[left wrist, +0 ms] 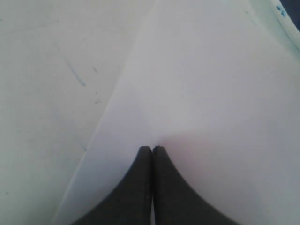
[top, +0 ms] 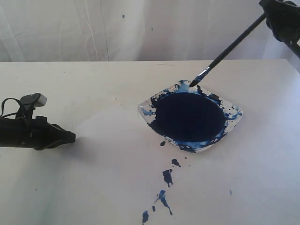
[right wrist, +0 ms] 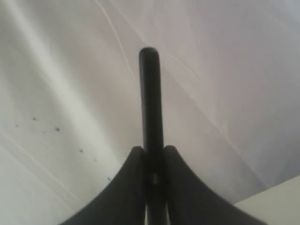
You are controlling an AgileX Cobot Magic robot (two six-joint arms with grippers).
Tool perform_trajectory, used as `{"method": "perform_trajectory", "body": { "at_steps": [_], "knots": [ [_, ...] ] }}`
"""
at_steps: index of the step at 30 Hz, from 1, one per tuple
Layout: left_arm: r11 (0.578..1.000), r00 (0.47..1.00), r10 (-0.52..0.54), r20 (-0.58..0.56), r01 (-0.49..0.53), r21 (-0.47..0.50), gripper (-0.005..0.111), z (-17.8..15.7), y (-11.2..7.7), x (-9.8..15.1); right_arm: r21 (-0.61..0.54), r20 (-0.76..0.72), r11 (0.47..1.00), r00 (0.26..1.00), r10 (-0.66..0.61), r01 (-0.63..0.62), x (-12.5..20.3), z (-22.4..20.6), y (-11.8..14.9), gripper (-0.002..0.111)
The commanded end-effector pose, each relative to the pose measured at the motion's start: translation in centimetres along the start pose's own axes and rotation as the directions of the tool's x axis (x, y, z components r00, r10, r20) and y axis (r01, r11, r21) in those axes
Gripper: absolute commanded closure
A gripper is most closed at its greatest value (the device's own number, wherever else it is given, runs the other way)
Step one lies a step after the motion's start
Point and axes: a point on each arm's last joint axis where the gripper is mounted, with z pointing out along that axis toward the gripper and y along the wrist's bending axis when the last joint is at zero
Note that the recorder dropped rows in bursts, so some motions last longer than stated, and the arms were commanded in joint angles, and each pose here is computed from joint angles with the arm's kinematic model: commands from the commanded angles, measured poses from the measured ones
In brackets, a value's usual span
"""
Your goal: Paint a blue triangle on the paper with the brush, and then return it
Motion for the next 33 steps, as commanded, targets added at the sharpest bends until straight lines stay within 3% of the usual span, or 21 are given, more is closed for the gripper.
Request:
{"method": "perform_trajectory", "body": {
  "at_steps": [1, 13, 24, 28, 33],
  "knots": [
    [1.0, 1.0, -0.015, 0.013, 0.015, -0.001, 0.107, -0.2, 0.0, 0.0, -0.155, -0.002, 0.987, 0.999, 0.051, -0.051, 0.6, 0.2, 3.0, 0.103],
    [1.0, 1.0, -0.015, 0.013, 0.015, -0.001, 0.107, -0.2, 0.0, 0.0, -0.336, -0.129, 0.934, 0.988, 0.082, -0.121, 6.1, 1.9, 9.6, 0.103],
    [1.0, 1.0, -0.015, 0.013, 0.015, -0.001, 0.107, -0.2, 0.0, 0.0, -0.345, -0.275, 0.916, 0.955, 0.11, -0.204, 13.0, 4.1, 11.8, 0.103],
    [1.0, 1.0, -0.015, 0.013, 0.015, -0.001, 0.107, -0.2, 0.0, 0.0, -0.276, -0.35, 0.944, 0.934, 0.076, -0.18, 14.4, 4.4, 11.7, 0.103],
    [1.0, 1.0, -0.015, 0.013, 0.015, -0.001, 0.107, -0.2, 0.0, 0.0, -0.319, -0.406, 0.93, 0.913, 0.042, -0.184, 15.7, 3.8, 13.0, 0.103]
  ]
}}
